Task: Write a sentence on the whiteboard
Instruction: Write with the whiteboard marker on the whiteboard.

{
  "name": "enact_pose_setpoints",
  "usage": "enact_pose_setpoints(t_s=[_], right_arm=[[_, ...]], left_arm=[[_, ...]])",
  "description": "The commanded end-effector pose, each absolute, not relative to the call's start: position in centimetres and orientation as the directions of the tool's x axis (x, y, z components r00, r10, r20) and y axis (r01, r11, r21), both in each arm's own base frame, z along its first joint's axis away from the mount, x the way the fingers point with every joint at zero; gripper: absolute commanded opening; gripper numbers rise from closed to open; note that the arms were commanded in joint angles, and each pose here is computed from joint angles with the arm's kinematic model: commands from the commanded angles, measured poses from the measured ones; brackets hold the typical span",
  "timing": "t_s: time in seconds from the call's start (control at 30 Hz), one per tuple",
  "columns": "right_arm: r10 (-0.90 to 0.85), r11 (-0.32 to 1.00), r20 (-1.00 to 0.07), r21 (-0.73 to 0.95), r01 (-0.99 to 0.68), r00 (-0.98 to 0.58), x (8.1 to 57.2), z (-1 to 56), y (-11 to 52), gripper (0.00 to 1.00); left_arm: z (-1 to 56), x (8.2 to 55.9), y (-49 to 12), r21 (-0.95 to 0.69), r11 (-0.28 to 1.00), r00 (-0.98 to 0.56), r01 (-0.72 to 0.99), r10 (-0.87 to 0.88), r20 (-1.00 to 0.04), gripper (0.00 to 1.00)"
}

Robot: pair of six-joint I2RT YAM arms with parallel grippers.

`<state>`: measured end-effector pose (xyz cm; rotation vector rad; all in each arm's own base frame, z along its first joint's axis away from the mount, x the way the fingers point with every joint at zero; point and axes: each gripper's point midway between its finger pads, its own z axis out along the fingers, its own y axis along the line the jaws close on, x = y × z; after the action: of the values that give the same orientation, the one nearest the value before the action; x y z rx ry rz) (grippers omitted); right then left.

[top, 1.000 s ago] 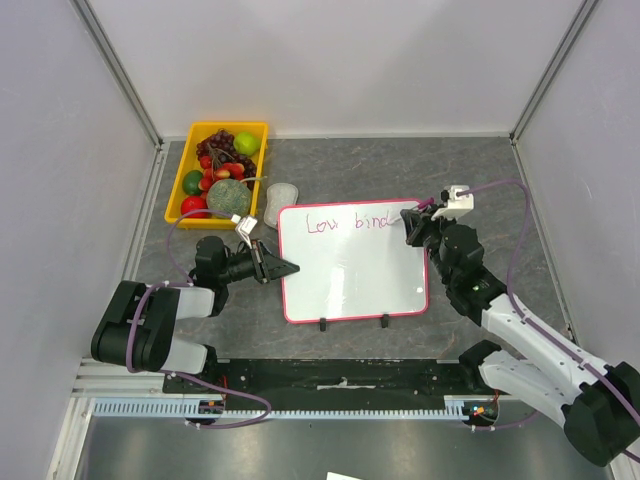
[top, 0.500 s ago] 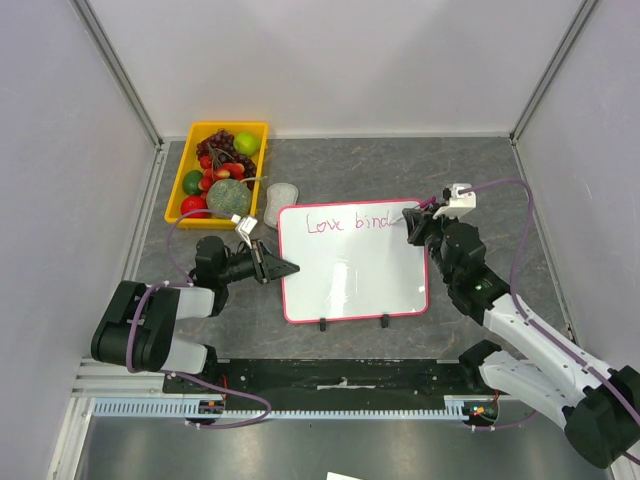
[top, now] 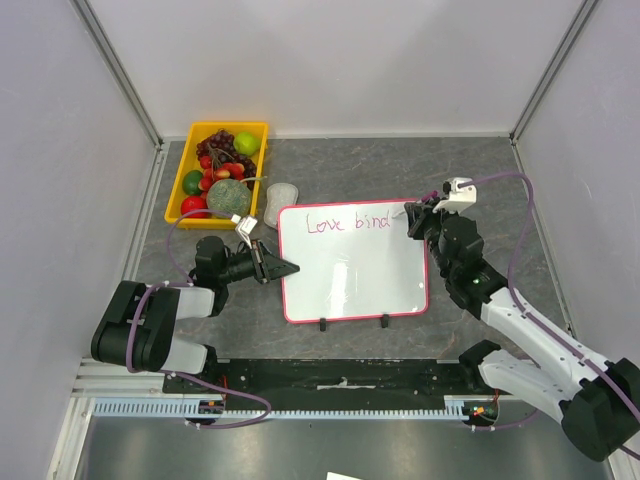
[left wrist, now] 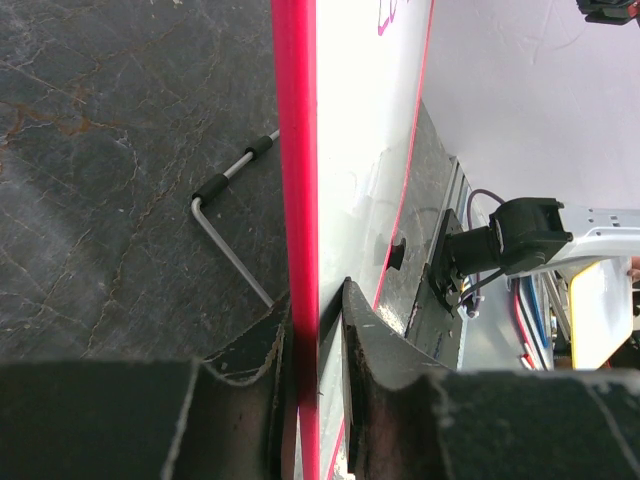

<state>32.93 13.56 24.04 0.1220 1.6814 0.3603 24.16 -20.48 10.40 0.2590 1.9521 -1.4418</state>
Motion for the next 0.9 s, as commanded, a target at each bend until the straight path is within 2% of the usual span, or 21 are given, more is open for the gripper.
enact_pose_setpoints(t_s=[0.0,0.87], right_arm=[[0.302,0.944,-0.948,0.312,-0.111,-0.096,33.6,25.6,13.1,0.0],[0.258,0.95,-0.95,0.283,-0.136,-0.175,32.4,22.3,13.3,0.0]], left_arm=[[10.3,24.8,-20.3,-0.719,0.399,-0.7,0.569,-0.225,-0.678,0.02],[10.2,24.7,-20.2,-0.72,0.399,-0.701,0.568,-0.225,-0.677,0.02]])
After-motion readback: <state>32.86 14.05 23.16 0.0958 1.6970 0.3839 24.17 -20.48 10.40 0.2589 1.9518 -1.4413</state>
